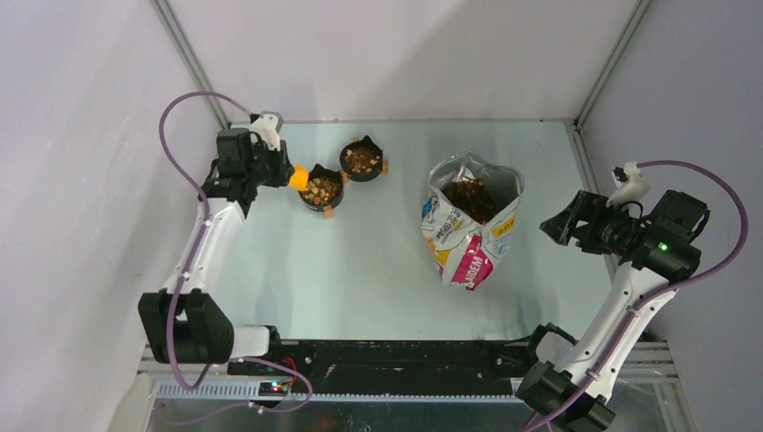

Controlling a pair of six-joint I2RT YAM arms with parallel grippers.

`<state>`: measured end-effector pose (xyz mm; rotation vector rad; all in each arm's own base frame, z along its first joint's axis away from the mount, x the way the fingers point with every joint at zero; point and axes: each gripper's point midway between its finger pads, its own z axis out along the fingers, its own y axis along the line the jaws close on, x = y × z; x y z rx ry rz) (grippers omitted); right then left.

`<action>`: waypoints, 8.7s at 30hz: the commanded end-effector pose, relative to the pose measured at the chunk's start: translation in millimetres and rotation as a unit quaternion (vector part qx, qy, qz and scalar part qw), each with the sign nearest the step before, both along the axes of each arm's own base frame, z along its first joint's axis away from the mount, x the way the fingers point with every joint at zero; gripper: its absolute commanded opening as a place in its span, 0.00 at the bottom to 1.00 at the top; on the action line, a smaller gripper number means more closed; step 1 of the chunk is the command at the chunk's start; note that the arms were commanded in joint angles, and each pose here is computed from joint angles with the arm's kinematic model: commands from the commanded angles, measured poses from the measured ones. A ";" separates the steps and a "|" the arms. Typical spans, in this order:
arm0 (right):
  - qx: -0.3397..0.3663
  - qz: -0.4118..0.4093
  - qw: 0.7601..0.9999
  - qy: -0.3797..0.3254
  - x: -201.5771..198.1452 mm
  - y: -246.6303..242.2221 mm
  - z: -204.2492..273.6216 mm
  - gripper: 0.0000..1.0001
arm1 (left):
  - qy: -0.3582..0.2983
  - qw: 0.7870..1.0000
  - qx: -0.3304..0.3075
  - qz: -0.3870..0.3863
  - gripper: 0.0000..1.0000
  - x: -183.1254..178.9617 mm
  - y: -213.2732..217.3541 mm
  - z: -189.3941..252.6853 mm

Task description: Serve the pet food

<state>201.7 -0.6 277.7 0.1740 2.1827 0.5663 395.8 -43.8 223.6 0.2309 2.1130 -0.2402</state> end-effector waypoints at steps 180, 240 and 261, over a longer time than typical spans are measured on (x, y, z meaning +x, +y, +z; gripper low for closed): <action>-0.121 0.193 0.968 -0.105 -3.3 89.7 82.0 0.79 | -0.092 0.793 0.016 -0.602 0.65 -125.3 -409.8 101.2; -0.154 0.499 0.824 -0.220 78.1 101.4 24.3 0.74 | -0.140 0.894 0.025 -0.425 0.76 -95.8 -189.4 102.1; -0.081 0.513 0.837 -0.173 121.8 143.0 -22.0 0.45 | -0.081 0.866 -0.062 -0.490 0.67 -68.9 -241.0 73.3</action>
